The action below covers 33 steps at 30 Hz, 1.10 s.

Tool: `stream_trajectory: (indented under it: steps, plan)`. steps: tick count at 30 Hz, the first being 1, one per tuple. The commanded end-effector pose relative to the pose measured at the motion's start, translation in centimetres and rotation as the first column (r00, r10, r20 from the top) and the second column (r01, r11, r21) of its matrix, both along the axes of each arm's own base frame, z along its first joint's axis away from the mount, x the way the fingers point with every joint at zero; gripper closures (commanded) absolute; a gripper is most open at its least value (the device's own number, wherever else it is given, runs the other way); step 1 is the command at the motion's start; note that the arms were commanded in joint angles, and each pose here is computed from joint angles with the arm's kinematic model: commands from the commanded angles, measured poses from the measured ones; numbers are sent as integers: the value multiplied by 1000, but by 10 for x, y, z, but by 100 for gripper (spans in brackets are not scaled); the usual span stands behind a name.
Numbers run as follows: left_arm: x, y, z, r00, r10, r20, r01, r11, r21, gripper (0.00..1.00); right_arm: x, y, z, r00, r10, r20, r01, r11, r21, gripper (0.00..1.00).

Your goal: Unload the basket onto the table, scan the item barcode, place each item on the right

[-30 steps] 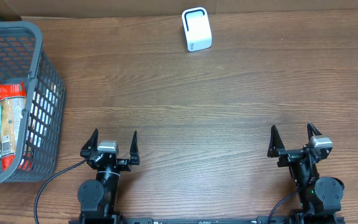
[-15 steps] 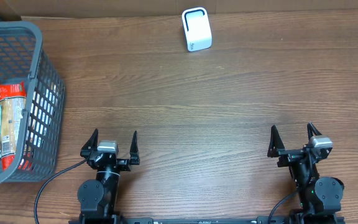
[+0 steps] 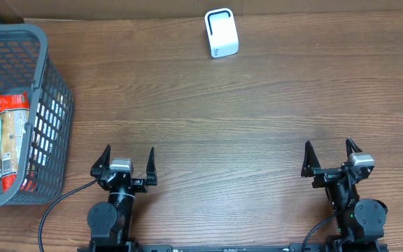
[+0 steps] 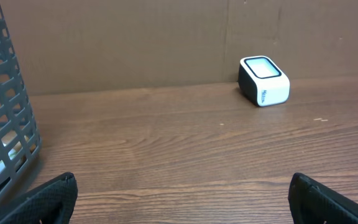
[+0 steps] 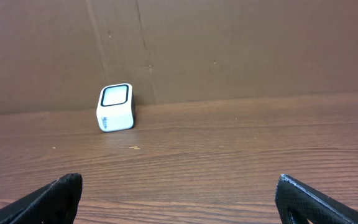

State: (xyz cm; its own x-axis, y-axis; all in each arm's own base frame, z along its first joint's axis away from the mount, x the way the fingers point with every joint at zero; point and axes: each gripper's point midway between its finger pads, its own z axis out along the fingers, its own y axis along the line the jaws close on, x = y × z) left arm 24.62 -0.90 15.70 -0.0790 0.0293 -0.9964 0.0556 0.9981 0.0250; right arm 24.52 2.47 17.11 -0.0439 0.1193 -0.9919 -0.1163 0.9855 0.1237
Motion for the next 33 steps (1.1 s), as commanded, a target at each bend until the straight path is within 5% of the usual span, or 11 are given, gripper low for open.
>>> stream_trajectory:
  steps: [1,33]
  plan:
    - [0,2,0,1000,9,8,-10,1000,16,0,0,0,-1,1000,0,9,0,1000,0,0]
    - [0,5,-1,1000,24,7,-24,1000,17,0,0,1,5,1000,3,31,-3,1000,1,0]
